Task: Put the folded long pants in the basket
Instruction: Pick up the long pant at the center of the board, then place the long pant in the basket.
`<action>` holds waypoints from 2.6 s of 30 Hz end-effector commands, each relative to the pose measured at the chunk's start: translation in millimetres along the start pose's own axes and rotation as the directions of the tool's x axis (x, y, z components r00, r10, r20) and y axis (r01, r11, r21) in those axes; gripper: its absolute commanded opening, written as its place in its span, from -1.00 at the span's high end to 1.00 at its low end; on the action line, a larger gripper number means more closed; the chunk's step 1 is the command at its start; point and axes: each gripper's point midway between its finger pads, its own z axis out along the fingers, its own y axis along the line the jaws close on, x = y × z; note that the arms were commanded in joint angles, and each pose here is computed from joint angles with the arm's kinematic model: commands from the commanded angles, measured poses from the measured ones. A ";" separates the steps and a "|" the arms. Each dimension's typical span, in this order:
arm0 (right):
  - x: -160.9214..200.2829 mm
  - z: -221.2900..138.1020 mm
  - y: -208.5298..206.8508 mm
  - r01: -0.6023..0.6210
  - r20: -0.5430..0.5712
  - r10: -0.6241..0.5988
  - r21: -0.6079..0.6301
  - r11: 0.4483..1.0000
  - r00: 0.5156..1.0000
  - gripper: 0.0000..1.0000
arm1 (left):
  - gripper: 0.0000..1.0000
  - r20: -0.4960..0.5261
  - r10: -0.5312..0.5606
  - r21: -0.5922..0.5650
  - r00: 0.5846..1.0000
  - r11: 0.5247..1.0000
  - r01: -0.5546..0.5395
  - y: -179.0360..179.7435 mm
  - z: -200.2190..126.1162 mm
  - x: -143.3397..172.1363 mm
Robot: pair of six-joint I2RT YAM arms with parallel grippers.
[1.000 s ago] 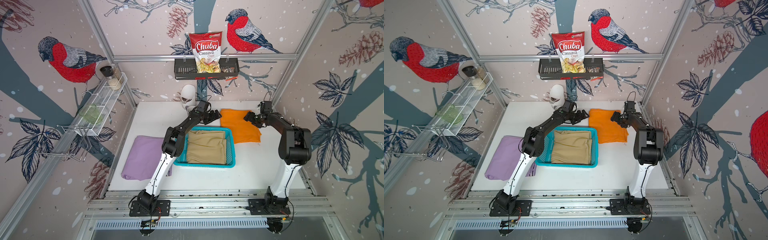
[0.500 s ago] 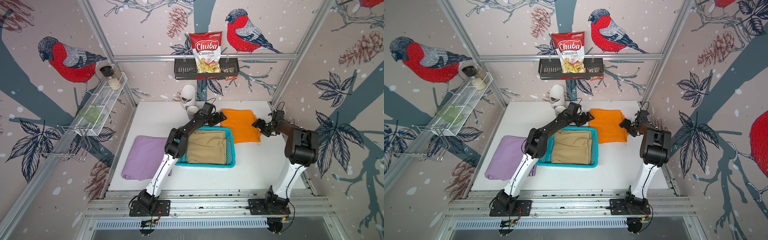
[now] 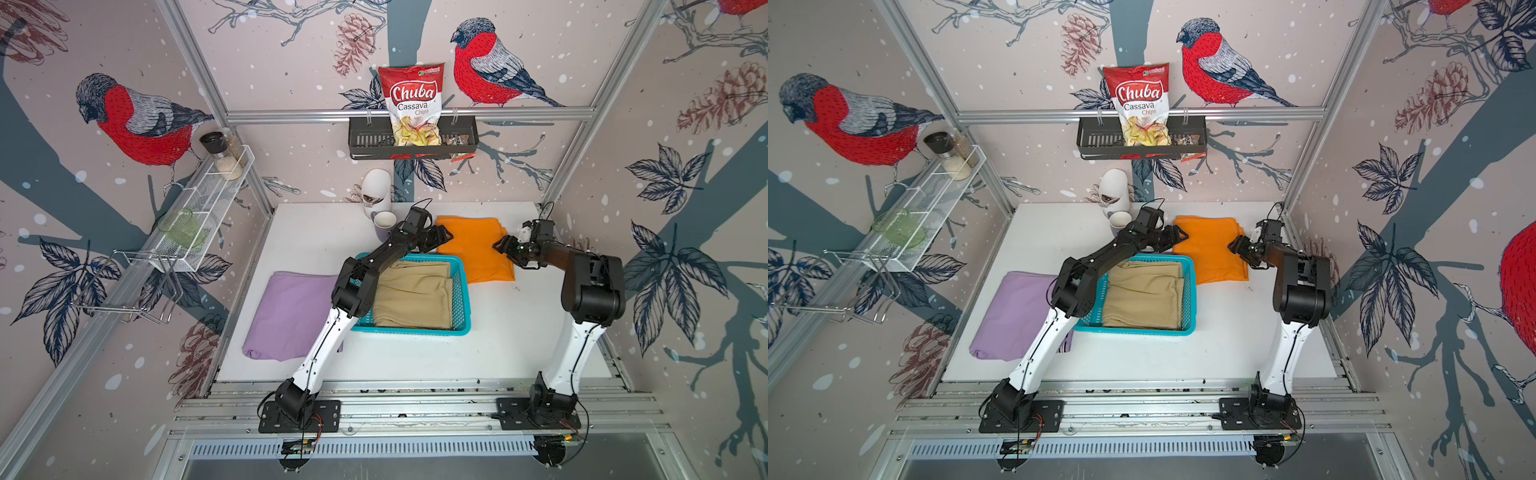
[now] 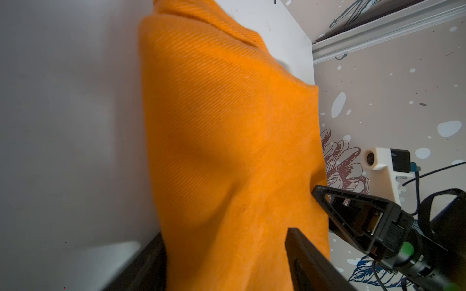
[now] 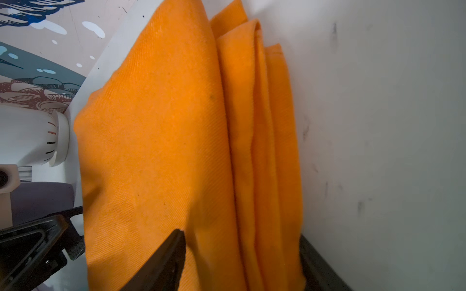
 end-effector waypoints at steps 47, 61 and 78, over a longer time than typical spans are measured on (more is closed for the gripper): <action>-99.4 -105.7 128.9 0.074 0.182 -0.041 -0.175 0.982 0.982 1.00 | 1.00 0.290 0.078 0.303 0.954 0.938 -0.168 -176.0 -139.5 -108.5; -17.8 -133.3 190.5 0.154 0.160 -0.134 -0.118 0.981 0.978 1.00 | 1.00 0.196 0.177 0.269 0.964 0.936 -0.226 -204.8 -186.9 -74.2; 152.6 -141.2 252.7 0.180 0.088 -0.168 -0.154 0.971 0.982 1.00 | 1.00 0.213 0.273 -0.114 0.938 0.961 -0.254 -99.9 -308.5 59.4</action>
